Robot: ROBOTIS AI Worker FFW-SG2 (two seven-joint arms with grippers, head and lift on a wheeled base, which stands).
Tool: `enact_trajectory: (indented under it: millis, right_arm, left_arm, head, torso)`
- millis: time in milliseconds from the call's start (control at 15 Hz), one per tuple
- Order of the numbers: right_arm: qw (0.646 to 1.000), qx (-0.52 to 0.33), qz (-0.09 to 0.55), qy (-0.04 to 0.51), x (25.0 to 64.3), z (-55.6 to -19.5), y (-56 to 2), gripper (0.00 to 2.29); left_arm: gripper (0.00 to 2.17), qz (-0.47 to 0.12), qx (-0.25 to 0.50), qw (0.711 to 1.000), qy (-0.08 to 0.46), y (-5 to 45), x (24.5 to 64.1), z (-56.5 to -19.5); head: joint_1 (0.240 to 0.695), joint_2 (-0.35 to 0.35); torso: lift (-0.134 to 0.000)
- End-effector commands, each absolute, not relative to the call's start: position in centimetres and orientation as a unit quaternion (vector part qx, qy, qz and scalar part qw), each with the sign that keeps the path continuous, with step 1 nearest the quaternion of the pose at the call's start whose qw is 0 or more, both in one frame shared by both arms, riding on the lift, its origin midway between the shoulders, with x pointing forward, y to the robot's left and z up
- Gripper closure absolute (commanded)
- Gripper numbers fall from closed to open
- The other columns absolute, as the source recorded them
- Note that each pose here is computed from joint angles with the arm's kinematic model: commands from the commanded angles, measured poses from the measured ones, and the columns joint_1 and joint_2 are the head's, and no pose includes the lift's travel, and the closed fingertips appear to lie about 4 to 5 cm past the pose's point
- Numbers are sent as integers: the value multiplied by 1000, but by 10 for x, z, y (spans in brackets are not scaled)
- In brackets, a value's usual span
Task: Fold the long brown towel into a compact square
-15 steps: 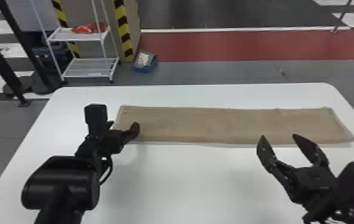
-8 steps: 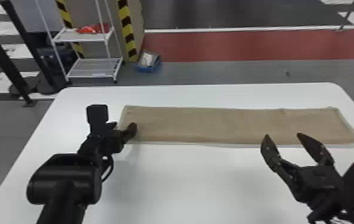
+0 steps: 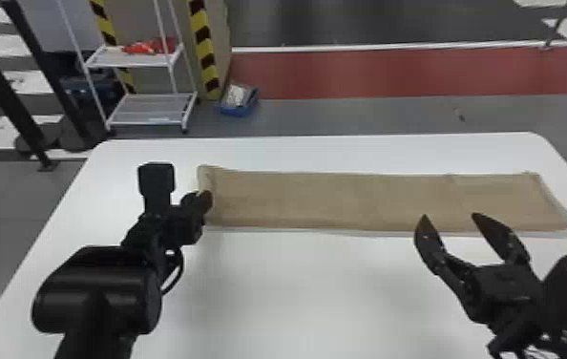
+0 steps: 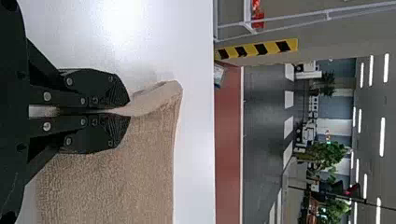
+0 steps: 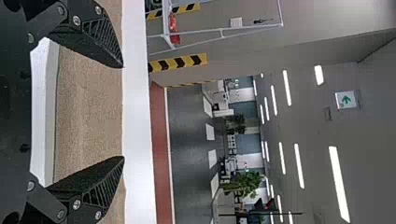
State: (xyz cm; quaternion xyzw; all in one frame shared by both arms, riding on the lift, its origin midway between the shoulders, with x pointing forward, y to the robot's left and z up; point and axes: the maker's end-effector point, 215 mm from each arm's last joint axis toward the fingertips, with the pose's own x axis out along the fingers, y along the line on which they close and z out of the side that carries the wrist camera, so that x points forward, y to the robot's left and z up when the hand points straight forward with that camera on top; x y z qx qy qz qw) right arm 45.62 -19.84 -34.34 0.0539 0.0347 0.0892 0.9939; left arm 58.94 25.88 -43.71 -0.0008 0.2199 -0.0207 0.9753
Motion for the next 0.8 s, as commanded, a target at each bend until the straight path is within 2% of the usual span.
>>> enact_trajectory:
  millis: [0, 333, 600, 667, 733]
  right_arm:
    - [994, 54, 87, 34, 454, -343, -201, 211]
    - [994, 55, 85, 31, 453, -340, -208, 211]
    - [996, 47, 76, 31, 453, -339, -230, 208]
    - [996, 44, 68, 33, 452, -340, -238, 208]
    - [996, 47, 62, 34, 452, -341, -250, 208]
  left_arm:
    - [2138, -17, 2, 978, 209, 260, 587, -416]
    - [2138, -12, -7, 973, 232, 268, 571, -386]
    - [2138, -43, -14, 970, 240, 201, 560, -363]
    - [2138, -56, -19, 970, 238, 178, 559, -359]
    - [2138, -69, -21, 969, 235, 154, 558, -355]
  head:
    - [695, 65]
    - [695, 69]
    - [695, 46]
    - [695, 31]
    - [695, -16]
  torso:
    - [-123]
    - [-123]
    - [-123]
    - [-123]
    - [-123]
